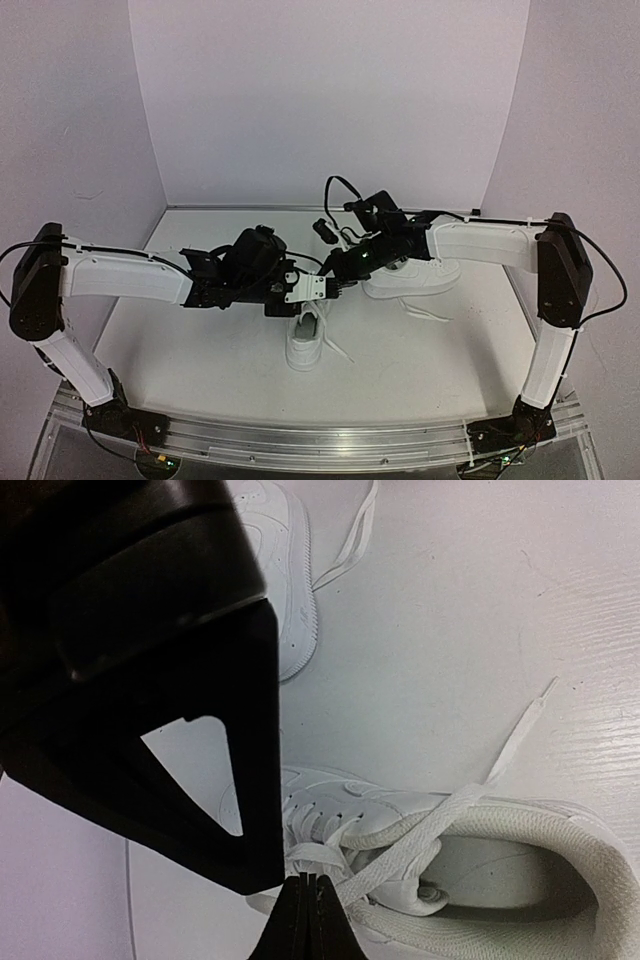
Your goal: Tie the shoes
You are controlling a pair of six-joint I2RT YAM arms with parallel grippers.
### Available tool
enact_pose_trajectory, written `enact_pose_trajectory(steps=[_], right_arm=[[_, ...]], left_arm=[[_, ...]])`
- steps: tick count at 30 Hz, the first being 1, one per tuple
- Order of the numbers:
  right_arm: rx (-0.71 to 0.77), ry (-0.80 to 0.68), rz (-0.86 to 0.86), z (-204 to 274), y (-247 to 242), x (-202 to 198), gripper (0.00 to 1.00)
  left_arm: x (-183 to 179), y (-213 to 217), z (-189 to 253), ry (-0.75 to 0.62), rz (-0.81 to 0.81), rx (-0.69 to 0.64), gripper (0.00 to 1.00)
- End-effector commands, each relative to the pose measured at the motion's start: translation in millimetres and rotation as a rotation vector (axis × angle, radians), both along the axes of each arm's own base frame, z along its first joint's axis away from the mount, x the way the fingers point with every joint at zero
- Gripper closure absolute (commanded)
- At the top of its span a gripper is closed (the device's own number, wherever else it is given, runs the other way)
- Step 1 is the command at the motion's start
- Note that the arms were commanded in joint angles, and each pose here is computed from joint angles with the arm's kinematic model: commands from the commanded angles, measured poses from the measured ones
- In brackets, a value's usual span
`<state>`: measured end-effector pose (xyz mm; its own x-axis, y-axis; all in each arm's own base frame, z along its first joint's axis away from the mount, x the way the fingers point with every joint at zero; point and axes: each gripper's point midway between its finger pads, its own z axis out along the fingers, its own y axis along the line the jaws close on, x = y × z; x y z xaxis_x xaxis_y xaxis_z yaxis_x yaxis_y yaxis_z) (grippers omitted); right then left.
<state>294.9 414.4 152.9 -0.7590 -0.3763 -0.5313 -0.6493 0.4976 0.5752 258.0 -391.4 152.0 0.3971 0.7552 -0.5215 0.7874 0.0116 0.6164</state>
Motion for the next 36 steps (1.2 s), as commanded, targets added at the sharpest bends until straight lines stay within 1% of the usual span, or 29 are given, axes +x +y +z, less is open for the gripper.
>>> enact_pose_trajectory(steps=[1, 6, 11, 13, 17, 22, 36], right_arm=[[0.013, -0.001, 0.004, -0.5, 2.5, 1.0, 1.0], [0.012, -0.004, 0.001, 0.2, 1.2, 1.1, 1.0], [0.015, -0.002, 0.002, 0.4, 1.7, 1.1, 1.0], [0.015, -0.002, 0.002, 0.6, 1.7, 0.9, 1.0], [0.019, -0.001, 0.002, 1.4, 1.9, 0.7, 1.0], [0.021, 0.003, 0.004, 1.0, 2.1, 0.1, 1.0], [0.02, 0.005, 0.003, 0.1, 1.8, -0.2, 1.0]], left_arm=[[-2.0, -2.4, 25.1, -0.006, 0.003, -0.077, 1.0], [0.1, -2.0, 26.8, -0.01, 0.014, -0.085, 1.0], [-6.1, 8.3, 27.9, -0.033, -0.005, -0.065, 0.78], [-5.4, 12.5, 25.4, -0.037, 0.0, -0.044, 0.76], [-3.7, 13.7, 18.0, -0.035, -0.007, -0.005, 0.77], [-0.9, 8.9, 12.1, -0.029, -0.018, 0.013, 0.8], [11.0, 3.9, -3.7, 0.003, -0.017, 0.037, 0.79]])
